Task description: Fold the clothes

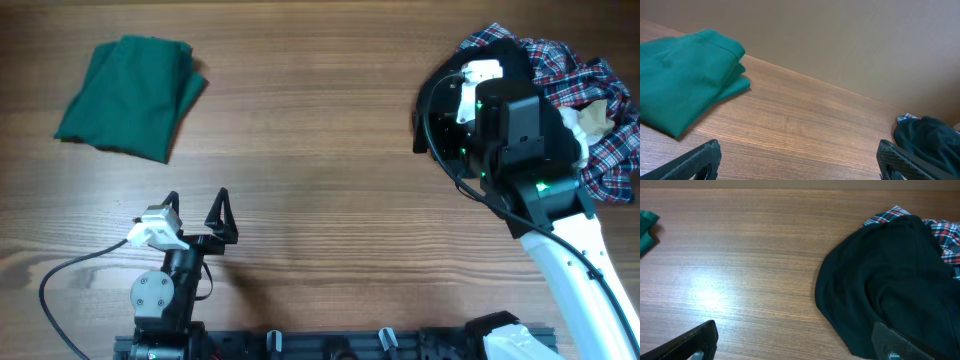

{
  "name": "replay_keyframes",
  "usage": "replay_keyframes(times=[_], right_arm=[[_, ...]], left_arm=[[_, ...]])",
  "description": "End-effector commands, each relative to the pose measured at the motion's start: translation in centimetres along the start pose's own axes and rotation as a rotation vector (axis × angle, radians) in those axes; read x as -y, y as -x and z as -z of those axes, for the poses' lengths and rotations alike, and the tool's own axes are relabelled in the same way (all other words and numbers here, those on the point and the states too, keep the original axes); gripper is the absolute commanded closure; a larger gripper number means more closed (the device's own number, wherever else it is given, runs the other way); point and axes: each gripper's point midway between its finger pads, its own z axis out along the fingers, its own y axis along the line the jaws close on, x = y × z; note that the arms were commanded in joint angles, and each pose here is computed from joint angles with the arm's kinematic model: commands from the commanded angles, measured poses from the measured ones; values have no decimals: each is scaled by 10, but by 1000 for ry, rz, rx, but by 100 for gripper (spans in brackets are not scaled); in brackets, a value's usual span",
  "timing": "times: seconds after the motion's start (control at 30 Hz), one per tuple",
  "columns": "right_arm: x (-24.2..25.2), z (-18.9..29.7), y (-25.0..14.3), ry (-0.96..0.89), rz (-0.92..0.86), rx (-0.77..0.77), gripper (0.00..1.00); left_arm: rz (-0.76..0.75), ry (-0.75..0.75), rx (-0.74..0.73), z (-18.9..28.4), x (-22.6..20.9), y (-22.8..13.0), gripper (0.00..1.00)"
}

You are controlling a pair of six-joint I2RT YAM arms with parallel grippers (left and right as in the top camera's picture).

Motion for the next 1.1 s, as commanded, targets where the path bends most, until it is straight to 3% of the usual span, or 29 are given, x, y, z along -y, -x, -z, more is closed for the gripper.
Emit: replay_keyframes(times=[0.0,0.27,0.4,0.5,0.6,0.67,0.8,0.97,1.07], right_arm=[[3,15,13,-12,10,55,0],[21,172,42,11,-41,481,0],[42,215,39,-30,-94,676,0],[53,182,14,-56,-108,729,0],[36,138,-11,83,-84,882,0],[37,117,-30,133,-175,909,0],[42,80,-71,129,-195,883,0],[38,64,-89,61,13,851,0],[38,55,-99,53,28,833,0]], left_arm=[[9,20,8,0,-4,1,0],[9,21,9,0,-4,1,0],[9,20,9,0,-4,1,0],[9,21,9,0,-4,1,0],[9,20,9,0,-4,1,0],[9,21,9,0,-4,1,0],[9,20,8,0,-4,1,0],[9,20,9,0,-4,1,0],[9,21,9,0,-4,1,0]])
